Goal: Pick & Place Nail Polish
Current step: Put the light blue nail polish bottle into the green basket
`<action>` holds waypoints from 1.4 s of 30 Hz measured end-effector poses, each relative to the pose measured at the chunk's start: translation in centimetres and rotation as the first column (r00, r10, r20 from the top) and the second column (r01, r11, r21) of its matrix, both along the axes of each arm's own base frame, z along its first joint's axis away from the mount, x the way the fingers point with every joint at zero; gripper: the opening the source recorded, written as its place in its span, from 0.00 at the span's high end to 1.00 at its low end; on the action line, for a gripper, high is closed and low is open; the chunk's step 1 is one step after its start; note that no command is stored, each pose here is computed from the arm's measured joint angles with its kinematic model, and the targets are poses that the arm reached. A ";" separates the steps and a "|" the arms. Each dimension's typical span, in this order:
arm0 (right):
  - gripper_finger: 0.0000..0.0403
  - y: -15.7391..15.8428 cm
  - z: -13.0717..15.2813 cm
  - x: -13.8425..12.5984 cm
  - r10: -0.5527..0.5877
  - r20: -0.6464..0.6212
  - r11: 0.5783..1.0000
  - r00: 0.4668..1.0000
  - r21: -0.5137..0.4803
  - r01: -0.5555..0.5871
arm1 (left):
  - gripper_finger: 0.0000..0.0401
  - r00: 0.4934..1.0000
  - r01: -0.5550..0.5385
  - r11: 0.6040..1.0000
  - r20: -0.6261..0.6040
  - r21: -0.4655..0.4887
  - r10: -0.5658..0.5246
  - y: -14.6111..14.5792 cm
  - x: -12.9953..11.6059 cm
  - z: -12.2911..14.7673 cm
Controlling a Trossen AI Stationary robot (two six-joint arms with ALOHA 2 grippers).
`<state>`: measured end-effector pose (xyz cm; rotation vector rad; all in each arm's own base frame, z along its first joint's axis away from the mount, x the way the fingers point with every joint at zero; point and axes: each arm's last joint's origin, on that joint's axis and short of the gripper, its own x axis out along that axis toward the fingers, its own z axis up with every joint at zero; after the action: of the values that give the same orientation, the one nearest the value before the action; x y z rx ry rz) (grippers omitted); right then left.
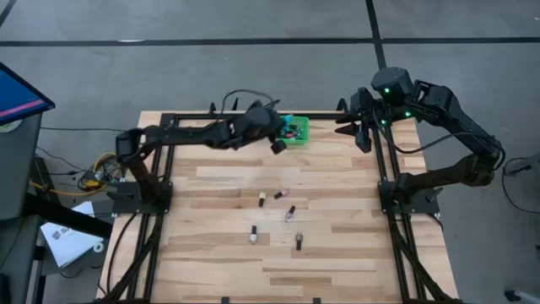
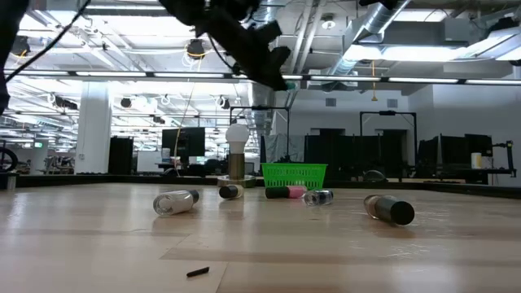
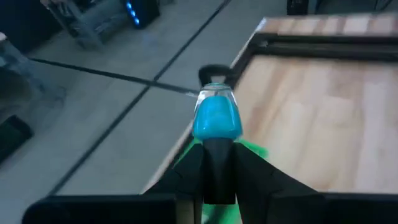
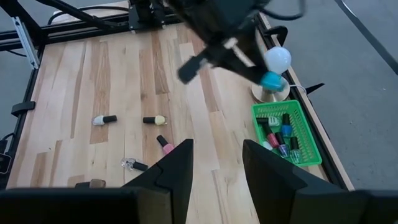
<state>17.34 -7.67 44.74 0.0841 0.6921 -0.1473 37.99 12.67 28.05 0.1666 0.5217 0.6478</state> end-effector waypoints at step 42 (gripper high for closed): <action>0.67 0.0 0.0 0.0 -0.001 -0.003 1.000 1.000 0.004 0.001 | 0.85 0.931 0.196 0.981 -0.318 0.015 -0.181 6.8 4.9 -9.0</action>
<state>17.32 -7.66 44.71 0.0878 0.6952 -0.1474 42.86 19.51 19.05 0.3644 0.7892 0.4462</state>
